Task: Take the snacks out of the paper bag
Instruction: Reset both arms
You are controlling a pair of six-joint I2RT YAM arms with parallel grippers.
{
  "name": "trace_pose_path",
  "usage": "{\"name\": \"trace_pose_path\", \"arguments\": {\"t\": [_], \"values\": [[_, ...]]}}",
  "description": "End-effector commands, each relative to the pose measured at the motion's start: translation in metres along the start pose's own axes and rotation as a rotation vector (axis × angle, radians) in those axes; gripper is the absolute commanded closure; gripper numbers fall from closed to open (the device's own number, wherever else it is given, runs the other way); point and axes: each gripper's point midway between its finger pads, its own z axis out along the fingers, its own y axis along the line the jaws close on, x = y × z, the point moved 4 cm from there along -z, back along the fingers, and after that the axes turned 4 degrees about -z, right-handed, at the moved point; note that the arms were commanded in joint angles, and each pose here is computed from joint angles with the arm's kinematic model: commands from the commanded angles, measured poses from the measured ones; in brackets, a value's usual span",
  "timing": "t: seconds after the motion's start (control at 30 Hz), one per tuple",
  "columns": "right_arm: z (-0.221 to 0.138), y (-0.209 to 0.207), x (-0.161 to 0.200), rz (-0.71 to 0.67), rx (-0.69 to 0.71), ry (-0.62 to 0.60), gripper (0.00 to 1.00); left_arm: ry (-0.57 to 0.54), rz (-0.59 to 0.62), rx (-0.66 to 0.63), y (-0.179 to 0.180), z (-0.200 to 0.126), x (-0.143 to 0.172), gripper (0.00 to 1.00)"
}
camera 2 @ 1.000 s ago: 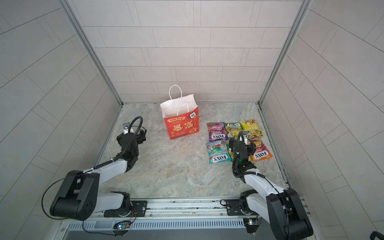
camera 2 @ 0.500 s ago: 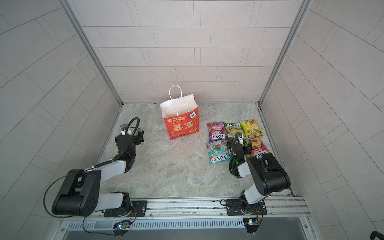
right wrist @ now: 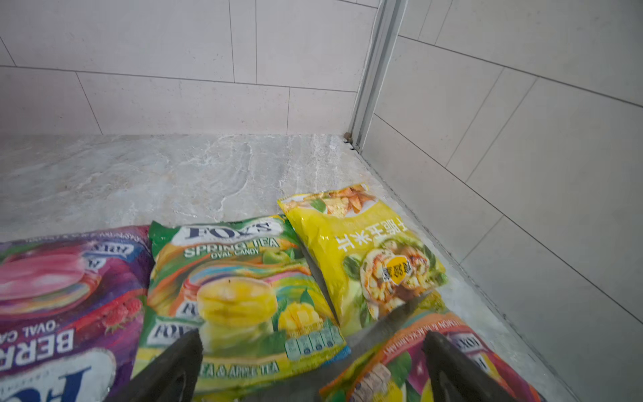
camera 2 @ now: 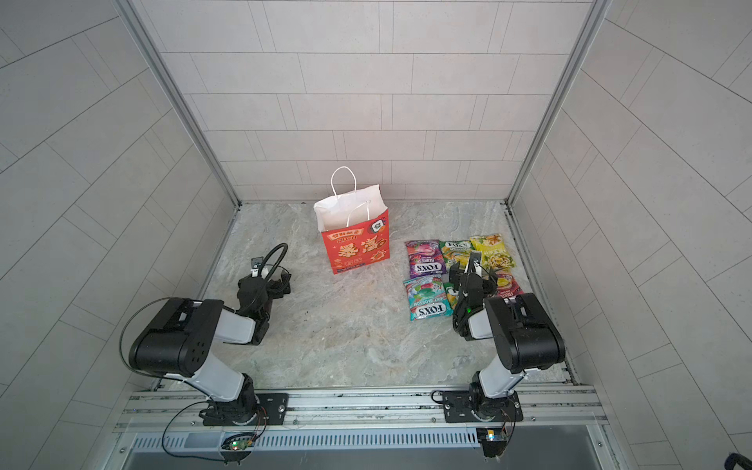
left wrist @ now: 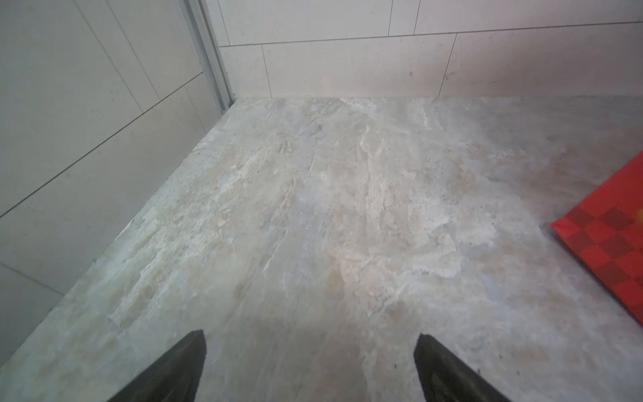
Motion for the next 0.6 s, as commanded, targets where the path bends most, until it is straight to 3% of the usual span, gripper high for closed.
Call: {"name": "trace_pose_path", "arguments": {"t": [0.0, 0.57], "values": [[0.0001, 0.0065, 0.0078, -0.036, -0.053, 0.053, 0.0, 0.053, -0.011, 0.012, -0.0013, 0.0122, -0.0127, 0.0], [0.0001, 0.0082, 0.0071, -0.049, -0.052, 0.049, 0.01, 0.018, -0.007, 0.043, -0.0025, 0.0114, -0.0139, 0.0]]}}
